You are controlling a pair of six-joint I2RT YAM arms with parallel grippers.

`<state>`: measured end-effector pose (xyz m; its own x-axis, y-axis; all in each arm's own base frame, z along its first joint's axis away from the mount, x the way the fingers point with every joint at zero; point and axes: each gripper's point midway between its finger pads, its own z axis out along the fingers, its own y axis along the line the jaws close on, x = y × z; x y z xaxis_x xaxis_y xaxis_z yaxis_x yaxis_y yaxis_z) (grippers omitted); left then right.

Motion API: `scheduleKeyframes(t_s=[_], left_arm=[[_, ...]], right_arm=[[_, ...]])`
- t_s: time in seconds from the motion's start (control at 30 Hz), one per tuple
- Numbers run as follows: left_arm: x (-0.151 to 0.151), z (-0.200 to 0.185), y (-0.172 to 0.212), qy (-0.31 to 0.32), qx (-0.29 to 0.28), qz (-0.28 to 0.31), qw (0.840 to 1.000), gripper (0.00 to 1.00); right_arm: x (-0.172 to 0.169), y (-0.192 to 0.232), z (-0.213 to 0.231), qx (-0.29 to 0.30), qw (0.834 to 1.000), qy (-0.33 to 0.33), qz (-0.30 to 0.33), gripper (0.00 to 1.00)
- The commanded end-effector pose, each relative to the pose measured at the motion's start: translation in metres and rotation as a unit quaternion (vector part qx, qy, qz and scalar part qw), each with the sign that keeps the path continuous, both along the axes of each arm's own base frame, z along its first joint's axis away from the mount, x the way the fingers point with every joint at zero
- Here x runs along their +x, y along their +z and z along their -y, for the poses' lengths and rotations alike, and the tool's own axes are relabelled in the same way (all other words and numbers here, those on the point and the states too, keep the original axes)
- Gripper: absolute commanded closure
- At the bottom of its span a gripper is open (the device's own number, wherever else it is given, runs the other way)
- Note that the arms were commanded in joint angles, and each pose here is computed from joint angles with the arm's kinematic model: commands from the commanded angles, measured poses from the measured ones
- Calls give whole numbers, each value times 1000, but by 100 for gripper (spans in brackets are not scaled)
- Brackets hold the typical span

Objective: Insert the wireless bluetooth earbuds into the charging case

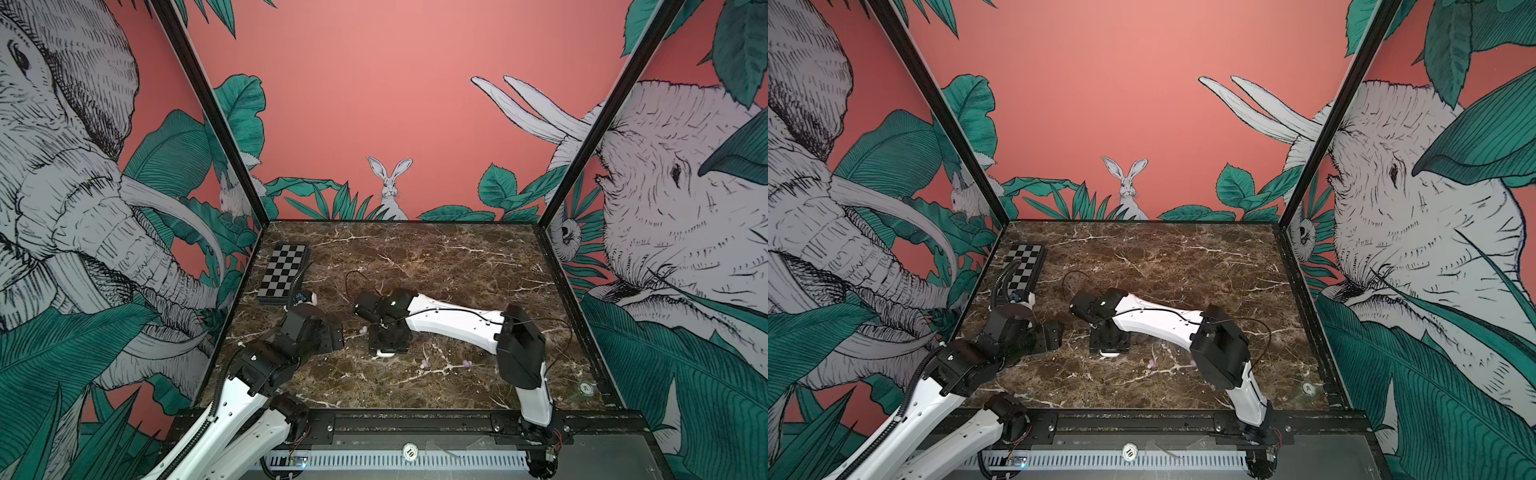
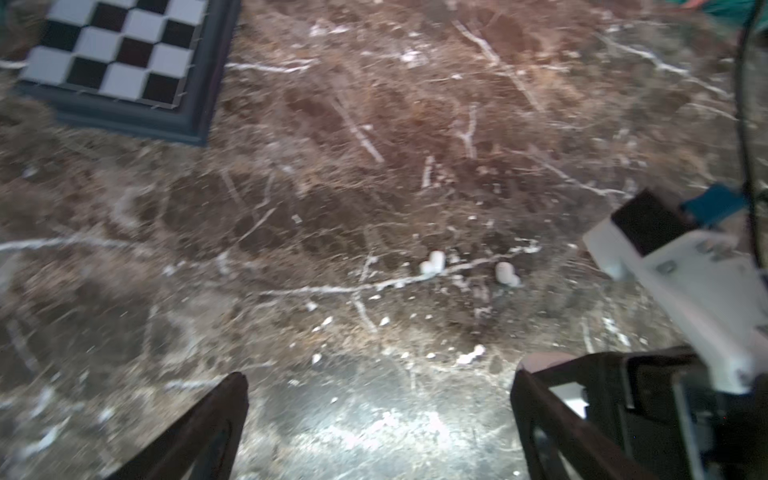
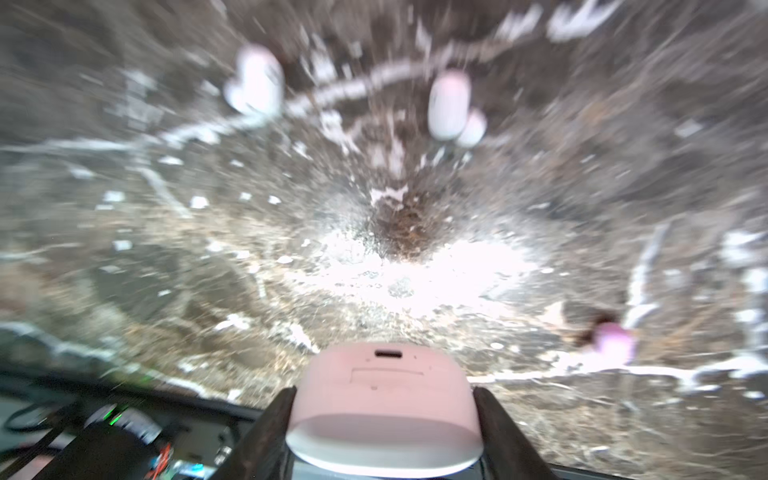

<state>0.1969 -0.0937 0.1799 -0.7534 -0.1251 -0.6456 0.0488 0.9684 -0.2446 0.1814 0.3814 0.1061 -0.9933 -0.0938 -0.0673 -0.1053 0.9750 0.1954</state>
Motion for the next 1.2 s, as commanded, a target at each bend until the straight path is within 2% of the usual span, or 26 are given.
scheduleKeyframes(t_s=[0.0, 0.1, 0.17, 0.2, 0.27, 0.33, 0.43, 0.5, 0.57, 0.7, 0.83, 1.03, 1.17], left_arm=[[17, 31, 17, -76, -30, 55, 995, 1], [30, 49, 29, -115, -44, 112, 986, 1], [32, 72, 42, -182, -65, 172, 966, 1], [31, 83, 50, -216, -79, 206, 951, 1], [23, 103, 71, -281, -99, 292, 909, 1], [17, 113, 86, -323, -86, 348, 876, 1], [0, 133, 87, -417, -36, 384, 823, 1], [-22, 150, 80, -491, -2, 400, 774, 1], [-34, 160, 79, -526, 1, 417, 741, 1], [-30, 165, 82, -533, 21, 447, 718, 1], [-28, 171, 80, -540, 15, 449, 712, 1], [-25, 181, 70, -560, 53, 444, 698, 4], [-17, 183, 77, -538, 58, 461, 704, 5]], right_arm=[[22, 41, 28, 21, 998, 11, 66, 100], [33, 65, 50, 51, 994, 9, 91, 100], [39, 83, 63, 80, 991, 10, 109, 100], [40, 96, 68, 101, 988, 13, 118, 100], [42, 115, 72, 139, 982, 27, 123, 100], [42, 131, 76, 165, 977, 42, 129, 100], [38, 153, 78, 195, 968, 77, 140, 100], [34, 164, 77, 217, 961, 102, 142, 100], [30, 172, 77, 240, 953, 119, 139, 100], [21, 184, 74, 294, 936, 143, 126, 100], [13, 186, 72, 326, 927, 156, 104, 100], [8, 164, 77, 294, 940, 160, 69, 100], [11, 159, 74, 297, 941, 152, 62, 100]])
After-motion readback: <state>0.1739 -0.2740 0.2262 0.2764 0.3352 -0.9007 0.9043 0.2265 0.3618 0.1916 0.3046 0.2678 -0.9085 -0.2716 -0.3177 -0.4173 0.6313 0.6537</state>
